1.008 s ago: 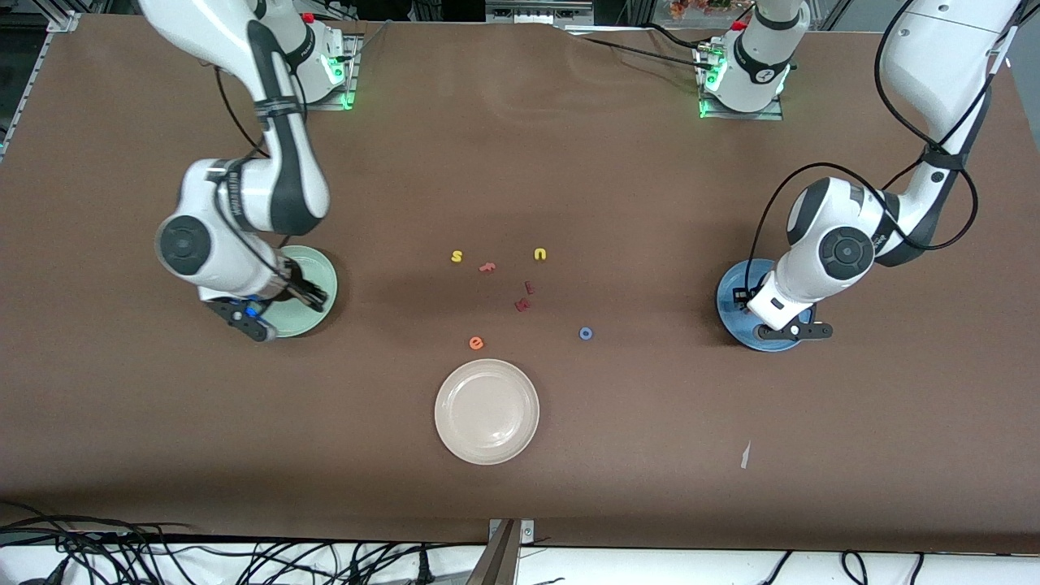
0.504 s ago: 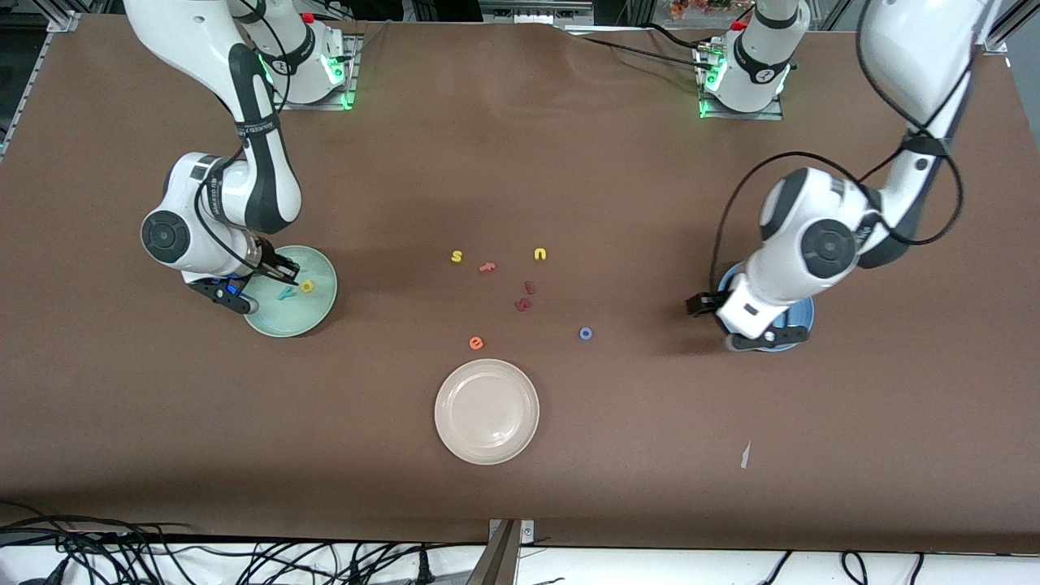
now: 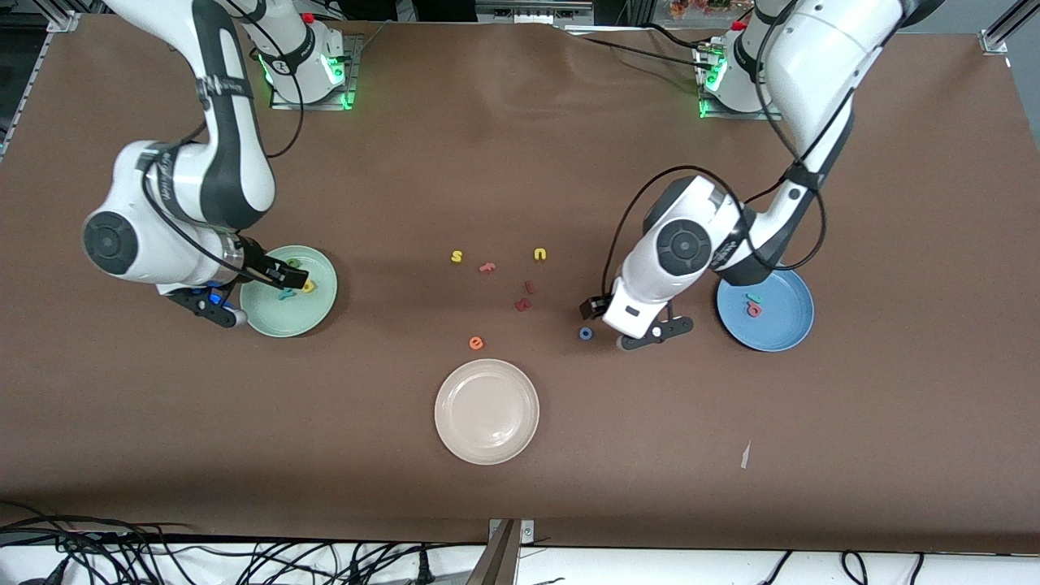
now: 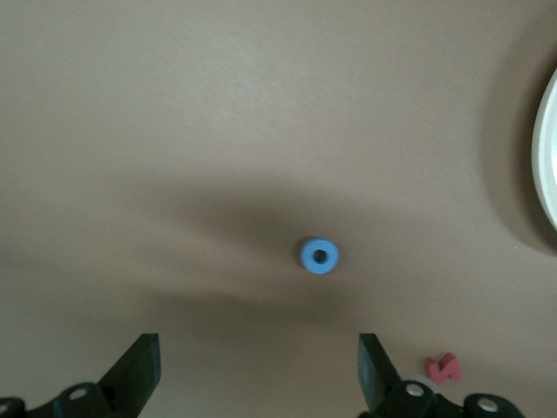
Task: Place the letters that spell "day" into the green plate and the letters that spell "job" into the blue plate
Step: 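Drop green 6 on the green plate while the left gripper grasps blue o, then carry the blue o to the blue plate and release it with the left gripper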
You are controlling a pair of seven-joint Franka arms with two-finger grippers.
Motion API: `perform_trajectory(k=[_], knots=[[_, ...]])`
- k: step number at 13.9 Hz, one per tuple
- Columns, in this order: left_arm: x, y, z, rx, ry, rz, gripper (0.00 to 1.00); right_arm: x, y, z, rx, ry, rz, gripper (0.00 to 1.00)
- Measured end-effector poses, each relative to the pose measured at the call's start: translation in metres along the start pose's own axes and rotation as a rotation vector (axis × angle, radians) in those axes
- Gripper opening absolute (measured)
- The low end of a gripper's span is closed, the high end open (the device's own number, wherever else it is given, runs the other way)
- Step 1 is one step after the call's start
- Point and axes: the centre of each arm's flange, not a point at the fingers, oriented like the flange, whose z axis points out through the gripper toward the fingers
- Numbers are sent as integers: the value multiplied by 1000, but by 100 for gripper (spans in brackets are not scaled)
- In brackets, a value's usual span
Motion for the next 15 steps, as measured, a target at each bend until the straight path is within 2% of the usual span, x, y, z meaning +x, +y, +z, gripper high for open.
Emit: perform_trajectory(k=[4, 6, 8, 9, 10, 11, 12, 14, 15], knots=[[6, 18, 39, 60, 47, -50, 98, 7, -8, -58, 17, 104, -145, 100], [6, 26, 54, 70, 52, -58, 95, 12, 5, -87, 13, 124, -220, 100], [10, 29, 61, 67, 50, -69, 93, 8, 23, -125, -5, 107, -283, 100], [13, 30, 63, 63, 51, -77, 88, 6, 34, -140, -18, 101, -294, 100], [15, 31, 66, 61, 51, -84, 88, 5, 44, -152, -22, 99, -311, 100], [16, 33, 69, 59, 50, -86, 82, 3, 51, -159, -17, 93, -340, 100], [17, 34, 72, 60, 48, -88, 82, 1, 55, -162, -14, 84, -366, 100], [15, 35, 78, 62, 45, -100, 71, -1, 55, -162, -19, 80, -392, 100], [14, 36, 80, 61, 45, -109, 70, -1, 52, -161, -31, 79, -399, 100]])
